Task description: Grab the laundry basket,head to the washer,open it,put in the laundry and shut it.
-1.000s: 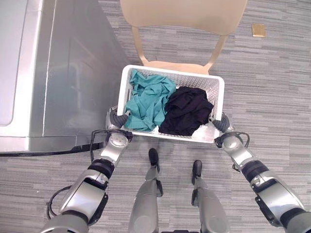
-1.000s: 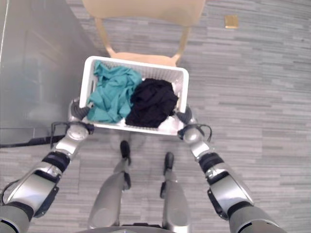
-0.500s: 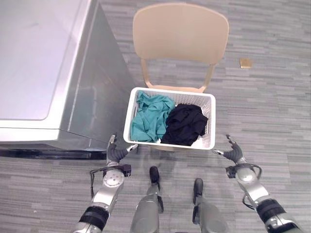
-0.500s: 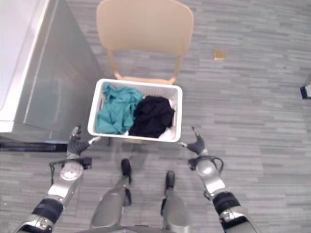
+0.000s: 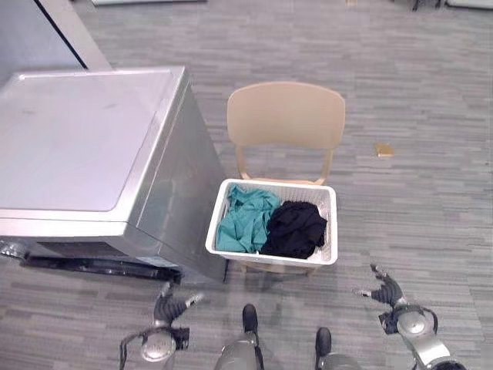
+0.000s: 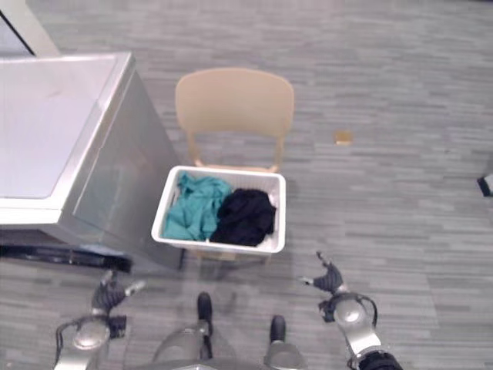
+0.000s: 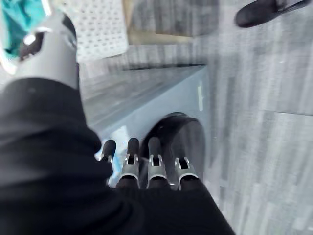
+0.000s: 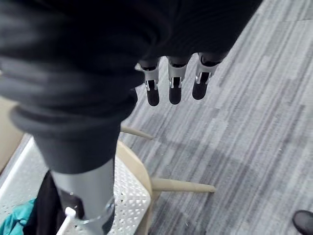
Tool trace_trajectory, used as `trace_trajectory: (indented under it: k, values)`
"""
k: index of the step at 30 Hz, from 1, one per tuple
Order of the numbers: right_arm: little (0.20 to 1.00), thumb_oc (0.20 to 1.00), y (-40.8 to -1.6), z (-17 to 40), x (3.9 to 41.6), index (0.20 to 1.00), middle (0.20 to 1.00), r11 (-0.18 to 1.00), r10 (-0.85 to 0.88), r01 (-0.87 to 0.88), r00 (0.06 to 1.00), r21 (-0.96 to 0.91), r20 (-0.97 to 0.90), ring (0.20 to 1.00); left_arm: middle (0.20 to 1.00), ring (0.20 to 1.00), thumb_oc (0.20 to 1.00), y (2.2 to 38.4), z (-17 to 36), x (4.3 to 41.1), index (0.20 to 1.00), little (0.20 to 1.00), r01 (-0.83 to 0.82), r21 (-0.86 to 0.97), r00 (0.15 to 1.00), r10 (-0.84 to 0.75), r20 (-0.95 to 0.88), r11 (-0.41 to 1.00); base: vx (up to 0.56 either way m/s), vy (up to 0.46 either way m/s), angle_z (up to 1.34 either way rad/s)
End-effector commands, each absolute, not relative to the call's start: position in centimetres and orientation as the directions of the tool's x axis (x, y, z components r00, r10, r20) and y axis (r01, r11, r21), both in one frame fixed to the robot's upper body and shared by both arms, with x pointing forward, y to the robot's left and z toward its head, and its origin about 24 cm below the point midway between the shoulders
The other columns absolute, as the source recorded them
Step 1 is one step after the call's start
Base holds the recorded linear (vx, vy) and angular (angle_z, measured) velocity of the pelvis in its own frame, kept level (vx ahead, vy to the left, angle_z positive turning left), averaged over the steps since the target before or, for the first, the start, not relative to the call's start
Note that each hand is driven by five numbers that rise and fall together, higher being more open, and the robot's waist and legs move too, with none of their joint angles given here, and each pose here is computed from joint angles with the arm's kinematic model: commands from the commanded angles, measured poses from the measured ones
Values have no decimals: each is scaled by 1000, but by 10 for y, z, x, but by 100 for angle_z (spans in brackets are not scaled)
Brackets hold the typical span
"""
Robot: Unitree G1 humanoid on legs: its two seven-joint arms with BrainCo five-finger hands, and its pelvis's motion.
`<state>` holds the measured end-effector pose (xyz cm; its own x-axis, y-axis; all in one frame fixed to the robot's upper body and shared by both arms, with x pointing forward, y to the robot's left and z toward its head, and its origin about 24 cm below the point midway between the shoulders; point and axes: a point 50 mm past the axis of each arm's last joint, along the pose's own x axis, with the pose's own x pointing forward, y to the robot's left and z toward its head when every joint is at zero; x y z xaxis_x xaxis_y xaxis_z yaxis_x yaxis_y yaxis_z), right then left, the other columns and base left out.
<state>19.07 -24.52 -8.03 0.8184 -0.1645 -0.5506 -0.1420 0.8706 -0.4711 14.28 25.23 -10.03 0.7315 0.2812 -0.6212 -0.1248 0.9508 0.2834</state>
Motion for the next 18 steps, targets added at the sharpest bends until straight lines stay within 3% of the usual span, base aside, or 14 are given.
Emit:
trace_trajectory:
  k: [1,6,12,18]
  values:
    - [1000,1000,-242,-71,205,1000,1000,877,-129,-138,856,-461,-501,1000,1000,1000,1000,260,-99,154,1000,1000,-112,312,736,290,-611,943,25,-57,13]
    - [1000,1000,-232,-81,200,1000,1000,891,-111,-155,836,-426,-537,1000,1000,1000,1000,263,-116,137,1000,1000,-142,329,650,339,-680,933,-48,-63,14]
    - [1000,1000,-229,-80,208,1000,1000,884,-121,-148,843,-443,-523,1000,1000,1000,1000,255,-113,155,1000,1000,-136,321,684,323,-654,937,-106,4,69]
    - [1000,1000,-232,-85,200,1000,1000,897,-162,-104,827,-430,-539,1000,1000,1000,1000,246,-106,168,1000,1000,-115,306,728,290,-621,945,80,260,96]
